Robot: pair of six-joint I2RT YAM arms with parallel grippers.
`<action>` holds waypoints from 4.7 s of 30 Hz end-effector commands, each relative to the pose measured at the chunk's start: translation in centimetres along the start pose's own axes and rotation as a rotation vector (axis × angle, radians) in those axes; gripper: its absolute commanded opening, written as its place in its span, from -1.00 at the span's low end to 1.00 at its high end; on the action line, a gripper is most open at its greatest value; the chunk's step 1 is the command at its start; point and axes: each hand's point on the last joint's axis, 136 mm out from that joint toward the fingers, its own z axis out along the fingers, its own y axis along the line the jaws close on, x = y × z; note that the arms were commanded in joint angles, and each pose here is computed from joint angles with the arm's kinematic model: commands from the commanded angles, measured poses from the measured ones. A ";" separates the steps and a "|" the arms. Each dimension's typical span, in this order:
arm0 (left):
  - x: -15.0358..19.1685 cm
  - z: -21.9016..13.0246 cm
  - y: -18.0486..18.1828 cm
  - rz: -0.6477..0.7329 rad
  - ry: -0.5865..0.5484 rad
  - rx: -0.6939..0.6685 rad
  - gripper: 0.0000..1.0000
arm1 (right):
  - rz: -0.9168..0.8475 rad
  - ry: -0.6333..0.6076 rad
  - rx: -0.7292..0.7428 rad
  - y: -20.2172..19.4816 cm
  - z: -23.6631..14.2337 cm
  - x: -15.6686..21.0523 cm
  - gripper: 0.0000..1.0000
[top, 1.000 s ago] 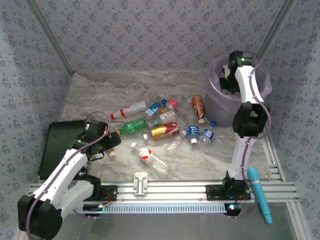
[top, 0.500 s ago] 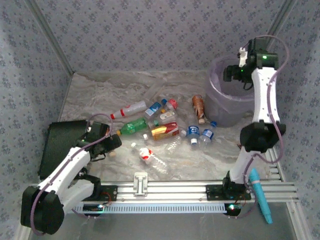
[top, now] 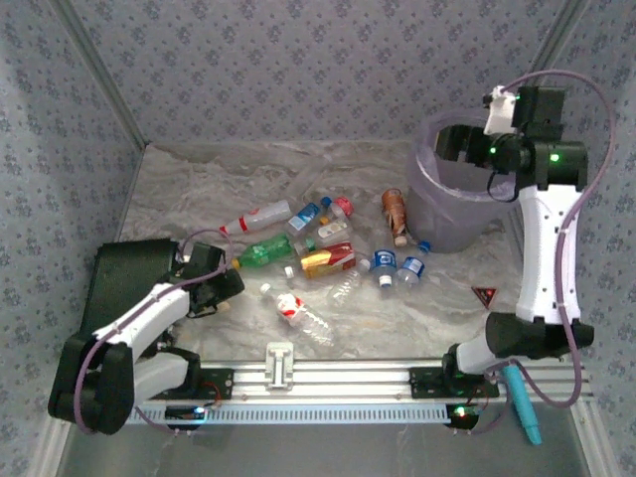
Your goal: Put the plastic bottles in the bin
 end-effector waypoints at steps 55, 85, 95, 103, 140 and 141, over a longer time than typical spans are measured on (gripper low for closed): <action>-1.8 -19.1 -32.1 0.445 -0.027 1.236 -0.12 | -0.025 0.344 -0.775 24.2 12.5 11.3 0.05; -3.3 -10.9 -15.7 0.246 -0.057 0.508 0.96 | 0.077 0.046 0.246 -9.1 6.3 -3.3 -0.40; -3.1 -10.6 -15.1 0.251 -0.056 0.486 0.95 | 0.076 0.257 0.388 -14.6 13.1 0.7 -0.42; -2.9 -10.4 -14.5 0.262 -0.057 0.472 0.94 | 0.086 0.463 0.394 -16.8 18.2 6.4 -0.42; 5.1 -10.6 -14.5 -0.065 0.169 0.398 0.98 | 0.075 0.382 0.325 -14.4 12.8 4.7 0.74; 5.3 -10.5 -14.1 -0.079 0.161 0.380 0.99 | 0.085 0.368 0.298 -13.7 12.2 4.3 0.74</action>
